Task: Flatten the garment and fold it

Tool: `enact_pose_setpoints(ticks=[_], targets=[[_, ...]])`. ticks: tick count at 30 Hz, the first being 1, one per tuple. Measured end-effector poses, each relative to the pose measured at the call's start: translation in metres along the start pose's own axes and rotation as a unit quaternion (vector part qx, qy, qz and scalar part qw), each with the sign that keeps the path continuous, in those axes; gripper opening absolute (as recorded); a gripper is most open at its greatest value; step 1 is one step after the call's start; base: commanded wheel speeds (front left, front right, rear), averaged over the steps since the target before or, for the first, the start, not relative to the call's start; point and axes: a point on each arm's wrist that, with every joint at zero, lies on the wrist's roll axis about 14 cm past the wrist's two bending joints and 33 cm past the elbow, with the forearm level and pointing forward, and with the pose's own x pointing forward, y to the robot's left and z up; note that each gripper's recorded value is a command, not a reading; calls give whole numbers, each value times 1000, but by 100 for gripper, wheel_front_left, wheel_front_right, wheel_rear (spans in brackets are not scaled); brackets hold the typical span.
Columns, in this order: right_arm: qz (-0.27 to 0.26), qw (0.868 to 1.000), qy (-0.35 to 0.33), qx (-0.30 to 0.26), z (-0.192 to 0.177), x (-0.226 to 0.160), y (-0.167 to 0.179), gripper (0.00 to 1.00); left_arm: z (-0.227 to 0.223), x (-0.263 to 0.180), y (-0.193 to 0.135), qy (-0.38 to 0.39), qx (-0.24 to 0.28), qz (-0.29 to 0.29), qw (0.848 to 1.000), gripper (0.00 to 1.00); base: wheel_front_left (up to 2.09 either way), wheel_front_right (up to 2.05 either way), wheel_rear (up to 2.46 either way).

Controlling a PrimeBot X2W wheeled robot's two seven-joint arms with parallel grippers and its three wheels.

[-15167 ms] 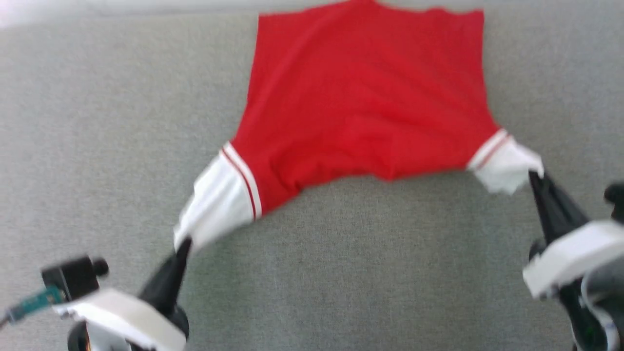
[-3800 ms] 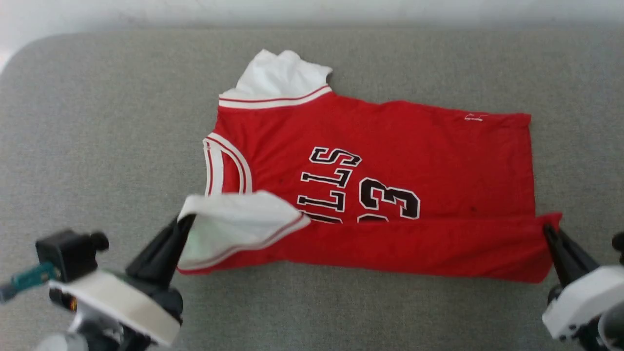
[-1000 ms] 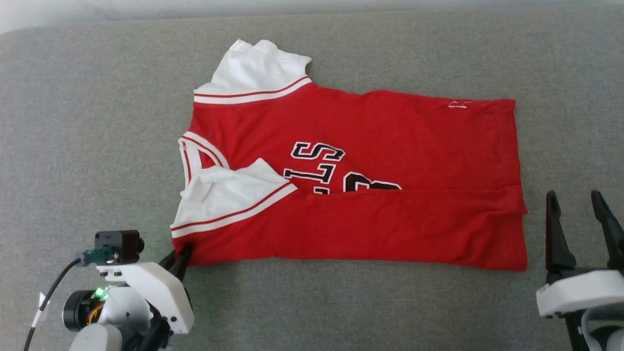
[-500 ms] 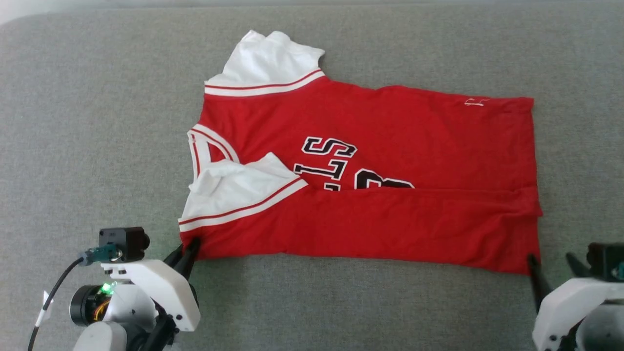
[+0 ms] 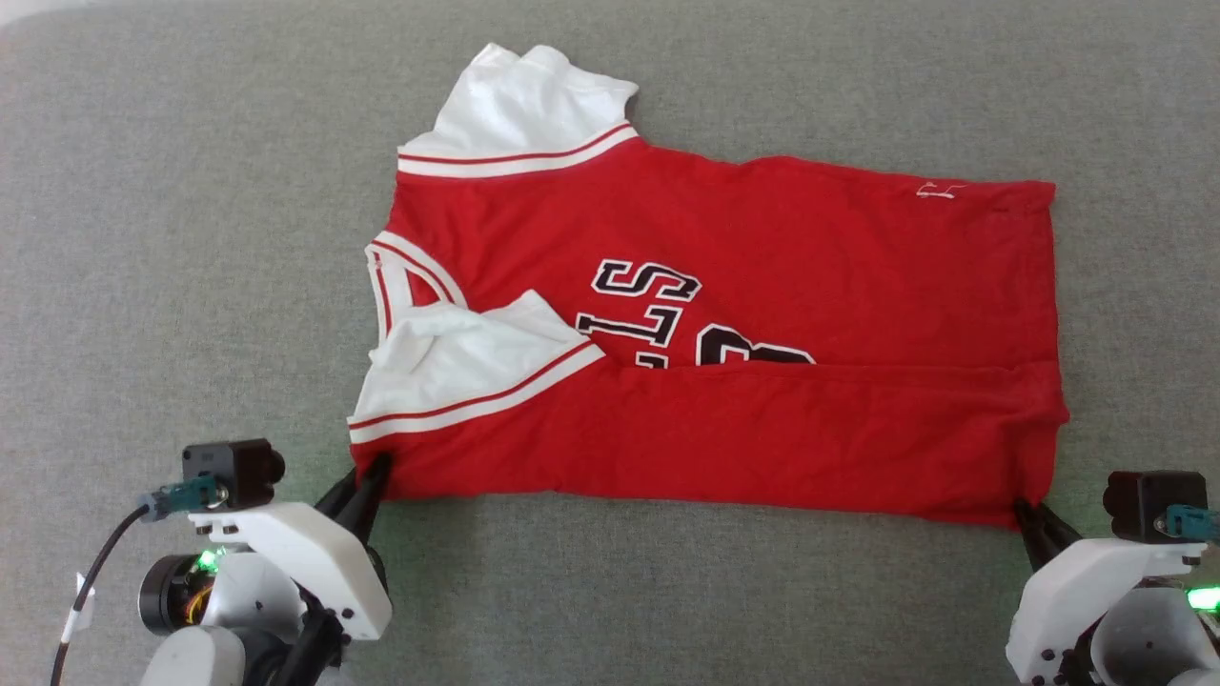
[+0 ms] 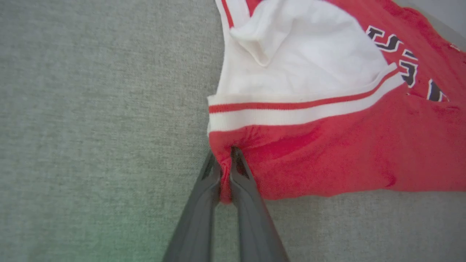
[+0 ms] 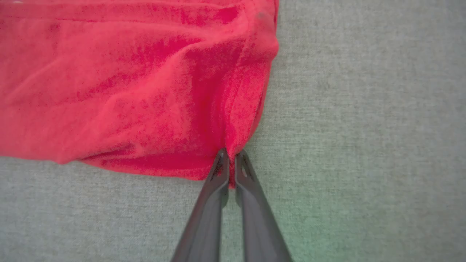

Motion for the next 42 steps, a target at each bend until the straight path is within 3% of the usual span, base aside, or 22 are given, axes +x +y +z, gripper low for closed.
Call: enact_pose_setpoints(ticks=[14,21,28,29,30,31,37,42], targets=[[-14,997,-70,31,33,-35,-15,0,6,-47,-11,-44,-91,-10,995,0,0,0,0],[-23,998,-30,56,5,-62,-27,0,-27,-80,-16,-7,-127,-6,992,0,0,0,0],[-22,998,-10,63,-13,-62,-27,0,-51,-81,-12,9,-162,11,987,2,0,0,0],[-21,998,-14,64,-13,-61,-27,63,-52,-79,-11,9,-165,14,986,45,0,0,0],[-21,998,-17,64,-13,-59,-27,100,-53,-77,-10,9,-165,16,986,81,0,0,0],[-20,998,-18,64,-13,-58,-26,100,-54,-75,-10,8,-165,16,986,100,0,0,0],[-19,996,-54,63,3,-56,-25,100,-44,-71,-7,-14,-165,18,986,100,0,0,0],[-40,987,-151,43,50,-63,-36,100,-7,-74,1,-89,-159,23,983,100,0,0,0]])
